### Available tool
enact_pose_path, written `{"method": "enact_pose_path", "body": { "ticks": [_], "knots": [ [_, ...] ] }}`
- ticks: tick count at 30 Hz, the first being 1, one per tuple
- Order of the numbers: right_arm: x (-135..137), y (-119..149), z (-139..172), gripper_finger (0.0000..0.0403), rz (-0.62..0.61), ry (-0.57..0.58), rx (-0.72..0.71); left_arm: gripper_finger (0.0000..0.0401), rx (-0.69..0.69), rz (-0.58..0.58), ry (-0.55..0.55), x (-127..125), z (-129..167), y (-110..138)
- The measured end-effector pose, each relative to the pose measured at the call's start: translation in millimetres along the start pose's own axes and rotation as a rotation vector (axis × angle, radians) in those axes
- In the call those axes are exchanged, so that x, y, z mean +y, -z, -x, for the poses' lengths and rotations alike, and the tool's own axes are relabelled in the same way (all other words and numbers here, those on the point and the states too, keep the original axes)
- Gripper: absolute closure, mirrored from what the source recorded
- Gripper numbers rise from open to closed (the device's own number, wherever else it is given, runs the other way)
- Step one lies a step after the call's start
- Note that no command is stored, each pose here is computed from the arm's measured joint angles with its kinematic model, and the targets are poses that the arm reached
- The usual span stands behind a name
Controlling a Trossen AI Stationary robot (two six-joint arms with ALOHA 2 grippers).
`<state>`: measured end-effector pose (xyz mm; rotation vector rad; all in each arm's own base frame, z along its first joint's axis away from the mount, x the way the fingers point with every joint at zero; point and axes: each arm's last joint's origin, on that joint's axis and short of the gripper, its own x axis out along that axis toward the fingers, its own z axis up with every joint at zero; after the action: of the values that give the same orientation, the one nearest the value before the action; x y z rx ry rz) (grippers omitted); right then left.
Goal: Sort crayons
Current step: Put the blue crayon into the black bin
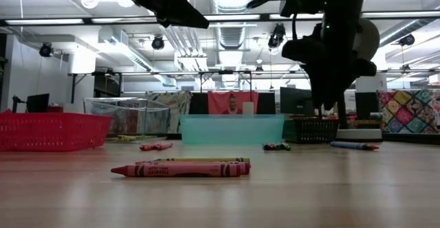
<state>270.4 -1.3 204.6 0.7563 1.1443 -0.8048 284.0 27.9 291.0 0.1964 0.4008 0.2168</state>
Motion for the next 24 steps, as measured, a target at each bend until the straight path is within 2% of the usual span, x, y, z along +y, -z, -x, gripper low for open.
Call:
{"method": "enact_pose_path", "body": {
  "ticks": [4,11,18,24],
  "knots": [
    [3,-2,-8,0.0282,-0.006,0.009,-0.003,0.0359,-0.013,-0.028,-0.005,1,1,-4],
    [6,-2,-30,0.0282,-0.003,0.083,0.047,0.0359,-0.044,-0.048,-0.013,3,2,-12],
    [7,-1,-36,0.0282,-0.006,0.198,0.111,0.0358,-0.046,-0.061,-0.018,4,2,-12],
    [7,0,-48,0.0282,0.015,0.249,0.122,0.0358,-0.045,-0.065,-0.02,5,2,-12]
  ]
}}
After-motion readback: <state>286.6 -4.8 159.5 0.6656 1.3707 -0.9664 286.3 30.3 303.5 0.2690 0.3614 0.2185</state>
